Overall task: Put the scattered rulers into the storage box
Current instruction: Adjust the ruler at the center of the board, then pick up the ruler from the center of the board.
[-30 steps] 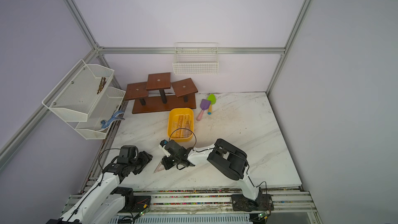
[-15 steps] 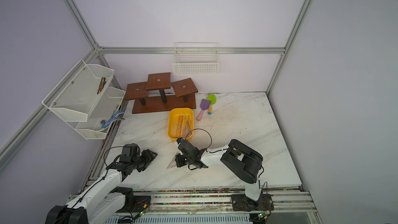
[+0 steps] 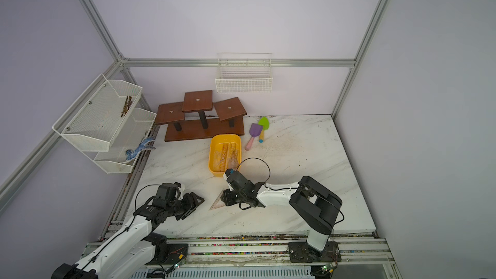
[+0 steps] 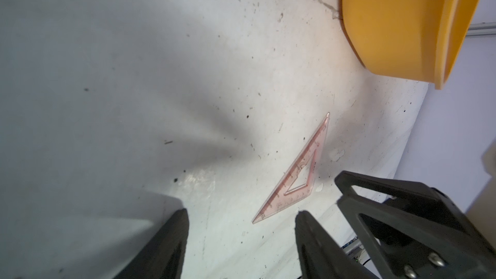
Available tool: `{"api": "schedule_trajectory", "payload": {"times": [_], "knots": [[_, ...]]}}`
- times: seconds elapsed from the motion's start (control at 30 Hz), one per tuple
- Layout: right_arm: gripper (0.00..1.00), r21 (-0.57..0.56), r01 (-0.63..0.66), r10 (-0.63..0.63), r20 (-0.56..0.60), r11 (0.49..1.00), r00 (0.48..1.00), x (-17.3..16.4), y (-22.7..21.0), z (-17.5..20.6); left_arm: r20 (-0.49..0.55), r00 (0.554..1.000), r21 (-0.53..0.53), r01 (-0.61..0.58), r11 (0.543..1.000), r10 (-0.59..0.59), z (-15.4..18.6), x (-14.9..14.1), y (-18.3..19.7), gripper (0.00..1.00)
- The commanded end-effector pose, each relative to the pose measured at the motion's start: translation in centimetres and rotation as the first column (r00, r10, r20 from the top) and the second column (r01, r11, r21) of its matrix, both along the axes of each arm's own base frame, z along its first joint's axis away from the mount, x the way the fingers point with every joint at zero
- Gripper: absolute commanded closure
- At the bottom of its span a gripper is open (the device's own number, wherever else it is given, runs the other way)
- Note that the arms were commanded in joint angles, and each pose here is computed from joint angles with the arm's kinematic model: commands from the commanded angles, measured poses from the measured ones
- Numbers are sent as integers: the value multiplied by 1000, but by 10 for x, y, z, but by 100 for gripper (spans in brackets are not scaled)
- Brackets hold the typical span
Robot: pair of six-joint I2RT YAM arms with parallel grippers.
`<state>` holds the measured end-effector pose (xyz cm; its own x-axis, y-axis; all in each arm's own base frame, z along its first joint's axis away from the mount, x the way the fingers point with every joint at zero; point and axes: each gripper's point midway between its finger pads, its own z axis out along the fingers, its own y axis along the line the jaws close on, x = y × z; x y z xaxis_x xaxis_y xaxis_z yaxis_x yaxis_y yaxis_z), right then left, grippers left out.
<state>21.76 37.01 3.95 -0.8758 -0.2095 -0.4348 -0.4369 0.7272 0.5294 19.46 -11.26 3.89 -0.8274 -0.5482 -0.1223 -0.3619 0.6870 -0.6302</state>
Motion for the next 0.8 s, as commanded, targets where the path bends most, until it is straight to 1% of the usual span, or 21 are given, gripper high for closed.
{"api": "schedule_trajectory", "payload": {"times": [0.0, 0.17, 0.4, 0.47, 0.53, 0.6, 0.63, 0.77], "knots": [[68, -25, 4, -5, -55, 1000, 998, -10, -10, -20, -37, 999, 17, -17, 1000, 17, -3, -5, 2, 32], [68, -4, -13, 13, -76, 1000, 997, -13, -4, -26, -34, 999, 22, -22, 1000, 23, -5, -6, 3, 31], [70, 66, -43, 49, -93, 997, 994, -17, 11, -16, -21, 1000, 3, -22, 1000, 22, -6, -7, 2, 31], [70, 97, -52, 61, -94, 994, 994, -19, 16, -11, -14, 1000, -8, -17, 1000, 16, -7, -7, 0, 31], [71, 164, -57, 72, -91, 985, 993, -17, 19, 1, -5, 1000, -29, -1, 1000, 1, -6, -5, -4, 32], [74, 252, -51, 74, -84, 966, 994, -12, 19, 14, -4, 1000, -41, 12, 999, -12, -6, -4, -8, 32], [77, 271, -41, 63, -73, 962, 995, -7, 17, 18, -8, 1000, -44, 19, 999, -20, -7, -4, -9, 32], [87, 244, -42, 54, -41, 969, 998, 5, 15, 12, -26, 999, -49, 28, 998, -29, -13, -6, -10, 32]]}}
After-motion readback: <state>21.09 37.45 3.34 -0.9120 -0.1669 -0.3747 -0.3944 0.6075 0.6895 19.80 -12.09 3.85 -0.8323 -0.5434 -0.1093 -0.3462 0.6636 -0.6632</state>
